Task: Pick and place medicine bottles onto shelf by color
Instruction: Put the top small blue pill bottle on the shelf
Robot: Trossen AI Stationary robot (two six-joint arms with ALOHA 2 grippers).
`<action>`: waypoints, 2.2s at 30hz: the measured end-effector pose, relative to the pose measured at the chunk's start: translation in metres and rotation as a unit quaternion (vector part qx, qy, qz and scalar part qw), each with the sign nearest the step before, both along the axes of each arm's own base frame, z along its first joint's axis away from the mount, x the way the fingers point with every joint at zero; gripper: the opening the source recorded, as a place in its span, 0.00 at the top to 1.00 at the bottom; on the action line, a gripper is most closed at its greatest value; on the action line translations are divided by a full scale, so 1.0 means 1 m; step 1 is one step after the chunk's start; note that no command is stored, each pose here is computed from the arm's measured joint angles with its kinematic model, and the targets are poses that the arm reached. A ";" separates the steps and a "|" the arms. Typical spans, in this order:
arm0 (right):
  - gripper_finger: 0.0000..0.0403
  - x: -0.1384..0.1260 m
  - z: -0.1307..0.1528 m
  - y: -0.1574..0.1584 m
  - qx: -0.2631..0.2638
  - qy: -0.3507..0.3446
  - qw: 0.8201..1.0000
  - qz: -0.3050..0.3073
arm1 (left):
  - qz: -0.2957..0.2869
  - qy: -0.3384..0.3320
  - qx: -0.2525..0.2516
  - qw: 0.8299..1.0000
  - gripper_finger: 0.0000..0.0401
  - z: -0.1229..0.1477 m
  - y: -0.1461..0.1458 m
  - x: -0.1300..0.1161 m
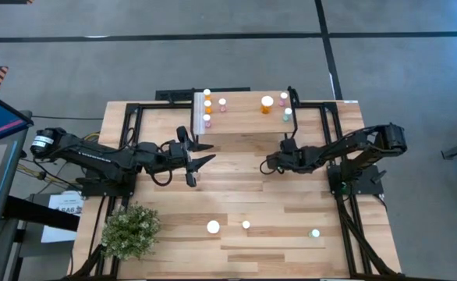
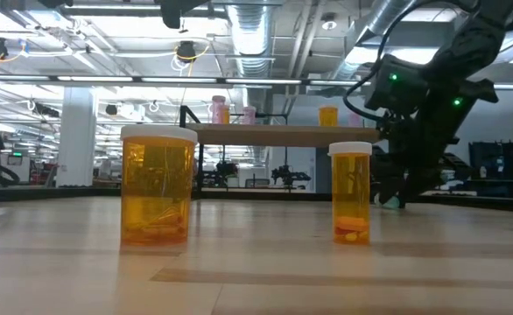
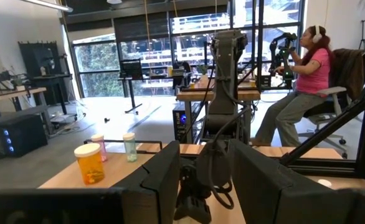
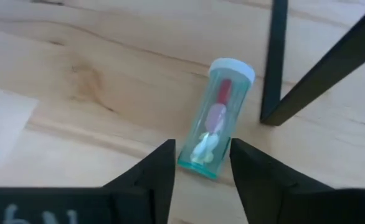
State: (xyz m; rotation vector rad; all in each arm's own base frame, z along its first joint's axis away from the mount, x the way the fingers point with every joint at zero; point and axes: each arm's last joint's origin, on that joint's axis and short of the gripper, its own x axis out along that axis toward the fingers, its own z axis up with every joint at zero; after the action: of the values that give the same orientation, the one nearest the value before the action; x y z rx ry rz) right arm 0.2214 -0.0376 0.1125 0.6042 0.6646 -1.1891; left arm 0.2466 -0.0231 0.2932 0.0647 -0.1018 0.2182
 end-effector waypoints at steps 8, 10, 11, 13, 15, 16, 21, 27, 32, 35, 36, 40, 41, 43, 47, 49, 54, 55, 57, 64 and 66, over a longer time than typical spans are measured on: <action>0.68 -0.001 0.000 -0.004 -0.002 0.008 1.000 -0.002 | -0.001 0.000 0.000 1.000 0.68 0.000 0.000 0.000; 0.71 -0.001 0.000 -0.003 -0.002 0.010 1.000 0.004 | -0.001 0.000 0.000 1.000 0.68 0.000 0.000 0.000; 0.72 0.000 0.000 -0.002 0.000 0.011 1.000 0.009 | -0.001 0.000 0.000 1.000 0.68 0.000 0.000 0.000; 0.73 0.001 0.000 0.002 0.007 0.013 1.000 0.024 | -0.001 0.000 0.000 1.000 0.68 0.000 0.000 0.000; 0.73 0.002 0.000 0.007 0.015 0.011 0.999 0.040 | -0.001 0.001 0.000 1.000 0.68 0.000 0.000 0.000; 0.73 0.003 0.000 0.011 0.019 0.009 0.999 0.049 | -0.001 0.001 0.000 1.000 0.68 0.000 0.000 0.000; 0.72 0.004 0.005 0.035 0.045 -0.010 0.994 0.103 | -0.001 0.005 0.000 1.000 0.68 -0.001 0.000 0.000; 0.73 -0.001 0.023 0.071 0.063 -0.062 0.981 0.171 | -0.010 0.005 0.001 1.000 0.68 -0.001 -0.001 0.000; 0.73 -0.005 0.045 0.098 0.063 -0.137 0.961 0.233 | -0.011 0.003 -0.005 1.000 0.68 -0.001 -0.001 0.000; 0.73 -0.006 0.061 0.110 0.054 -0.191 0.941 0.272 | -0.012 0.002 -0.010 1.000 0.68 -0.001 -0.001 0.000; 0.73 -0.006 0.066 0.113 0.048 -0.205 0.935 0.286 | -0.012 0.001 -0.011 1.000 0.68 -0.001 -0.001 0.000; 0.73 -0.006 0.086 0.122 0.023 -0.262 0.905 0.336 | -0.016 0.001 -0.013 1.000 0.68 -0.001 -0.001 0.001; 0.73 -0.006 0.091 0.122 0.016 -0.273 0.898 0.344 | -0.019 0.000 -0.015 1.000 0.68 -0.002 -0.001 0.002; 0.73 -0.005 0.099 0.123 -0.004 -0.294 0.885 0.361 | -0.031 0.005 -0.014 0.999 0.68 -0.004 -0.002 0.004; 0.73 -0.005 0.113 0.123 -0.044 -0.322 0.863 0.387 | -0.057 0.015 -0.018 0.998 0.68 -0.011 -0.004 0.010; 0.73 -0.004 0.118 0.124 -0.067 -0.331 0.852 0.399 | -0.064 0.014 -0.018 0.998 0.68 -0.012 -0.004 0.016; 0.73 -0.003 0.128 0.122 -0.115 -0.341 0.834 0.418 | -0.102 0.039 -0.039 0.993 0.67 -0.015 -0.001 0.039; 0.73 -0.003 0.128 0.121 -0.122 -0.340 0.833 0.420 | -0.108 0.048 -0.044 0.992 0.66 -0.016 -0.001 0.044; 0.73 -0.002 0.130 0.121 -0.131 -0.344 0.829 0.421 | -0.109 0.058 -0.054 0.991 0.64 -0.017 0.000 0.056; 0.73 -0.003 0.131 0.123 -0.134 -0.342 0.825 0.430 | -0.104 0.084 -0.069 0.989 0.50 -0.020 0.000 0.084; 0.73 -0.003 0.131 0.124 -0.133 -0.343 0.823 0.432 | -0.105 0.087 -0.071 0.988 0.46 -0.021 -0.001 0.089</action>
State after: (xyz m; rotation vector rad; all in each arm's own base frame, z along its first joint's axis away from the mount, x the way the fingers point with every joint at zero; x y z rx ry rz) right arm 0.2181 0.0863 0.2434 0.3697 0.0878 -0.1491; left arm 0.3351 -0.0237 0.2721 -0.0682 0.0800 0.0083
